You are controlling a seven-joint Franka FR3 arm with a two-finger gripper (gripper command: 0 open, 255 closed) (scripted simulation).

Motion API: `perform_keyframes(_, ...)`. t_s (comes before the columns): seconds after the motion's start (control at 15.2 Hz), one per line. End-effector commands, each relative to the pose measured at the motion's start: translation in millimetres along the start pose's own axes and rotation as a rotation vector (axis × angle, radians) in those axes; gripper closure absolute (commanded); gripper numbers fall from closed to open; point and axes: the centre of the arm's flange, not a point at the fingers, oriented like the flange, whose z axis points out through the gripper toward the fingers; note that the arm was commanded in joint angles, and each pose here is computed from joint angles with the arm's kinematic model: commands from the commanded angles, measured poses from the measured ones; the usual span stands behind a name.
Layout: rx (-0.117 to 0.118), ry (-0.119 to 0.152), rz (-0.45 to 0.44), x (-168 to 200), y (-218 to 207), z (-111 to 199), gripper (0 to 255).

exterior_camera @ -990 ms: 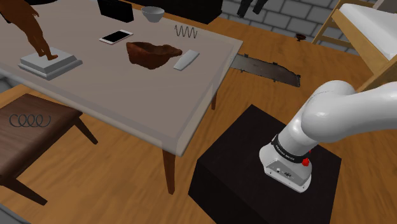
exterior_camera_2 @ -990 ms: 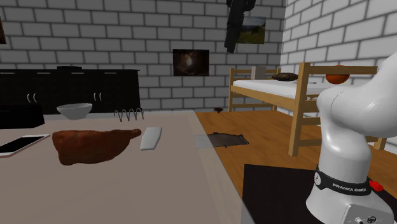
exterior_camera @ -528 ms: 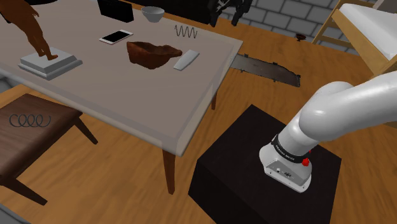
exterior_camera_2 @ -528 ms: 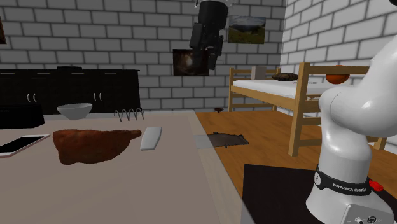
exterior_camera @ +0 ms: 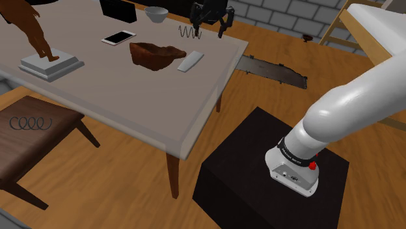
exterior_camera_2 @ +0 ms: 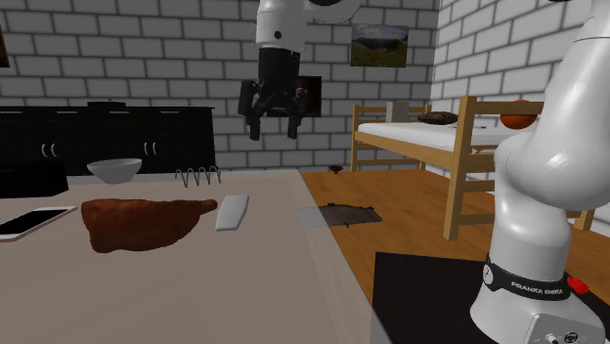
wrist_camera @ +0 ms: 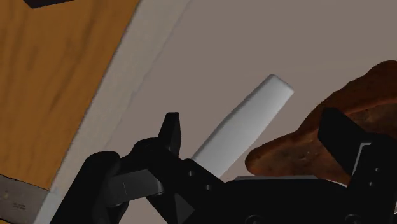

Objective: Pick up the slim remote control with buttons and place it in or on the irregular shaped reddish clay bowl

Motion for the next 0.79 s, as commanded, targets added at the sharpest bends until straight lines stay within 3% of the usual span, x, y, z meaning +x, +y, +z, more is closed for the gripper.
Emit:
perform_keyframes(0.0, -0.009, -0.011, 0.082, 19.7, -10.2, 20.1, 0)
perform_keyframes(0.73, -0.065, -0.074, 0.510, 126.0, -24.3, 129.7, 0)
